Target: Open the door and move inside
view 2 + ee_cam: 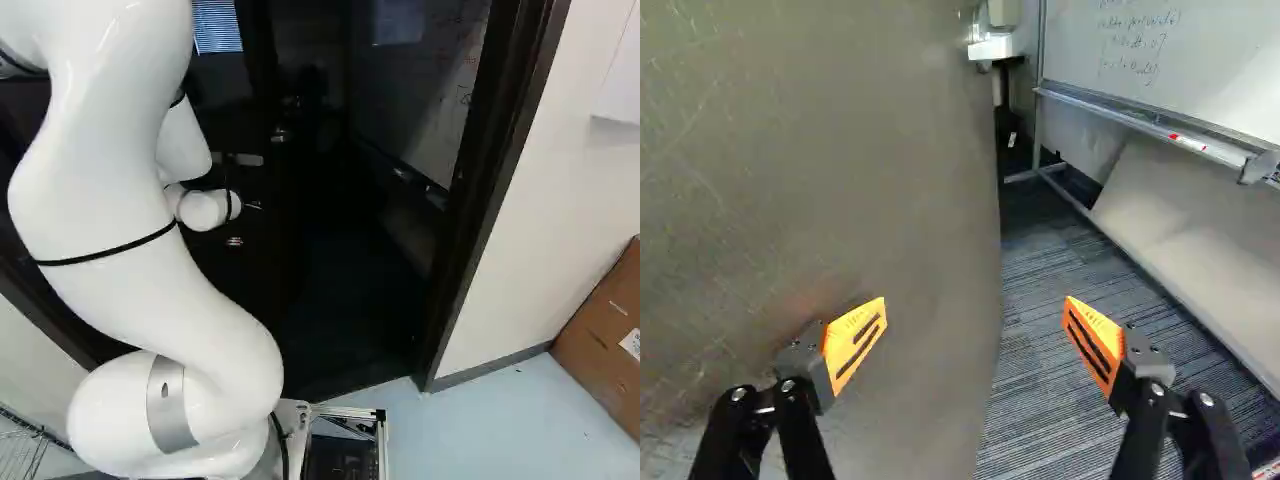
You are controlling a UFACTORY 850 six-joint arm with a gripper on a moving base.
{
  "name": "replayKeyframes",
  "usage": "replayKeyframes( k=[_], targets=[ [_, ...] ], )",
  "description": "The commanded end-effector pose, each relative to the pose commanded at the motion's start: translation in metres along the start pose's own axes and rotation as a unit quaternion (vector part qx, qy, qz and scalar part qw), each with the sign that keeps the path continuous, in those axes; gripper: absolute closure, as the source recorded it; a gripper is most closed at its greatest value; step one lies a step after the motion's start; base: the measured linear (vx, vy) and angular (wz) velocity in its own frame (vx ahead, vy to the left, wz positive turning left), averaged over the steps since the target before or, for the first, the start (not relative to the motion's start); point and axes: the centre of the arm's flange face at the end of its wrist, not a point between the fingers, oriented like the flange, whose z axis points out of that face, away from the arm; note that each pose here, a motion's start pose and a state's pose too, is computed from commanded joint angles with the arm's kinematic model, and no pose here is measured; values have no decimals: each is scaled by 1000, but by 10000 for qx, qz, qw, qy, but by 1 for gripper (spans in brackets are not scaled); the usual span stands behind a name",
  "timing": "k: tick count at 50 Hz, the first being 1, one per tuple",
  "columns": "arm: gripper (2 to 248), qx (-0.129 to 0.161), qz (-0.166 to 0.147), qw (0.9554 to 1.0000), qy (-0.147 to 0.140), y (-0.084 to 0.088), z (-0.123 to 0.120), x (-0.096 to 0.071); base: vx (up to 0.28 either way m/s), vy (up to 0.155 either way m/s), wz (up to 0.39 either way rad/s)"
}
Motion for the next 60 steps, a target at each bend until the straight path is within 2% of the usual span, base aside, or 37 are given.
replayKeyframes(
  k=[31,60],
  targets=[
    [3,366,-191,9991,4,-33,16,0,0,0,0],
    [3,771,-431,9961,27,-67,32,0,0,0,0]
  ],
)
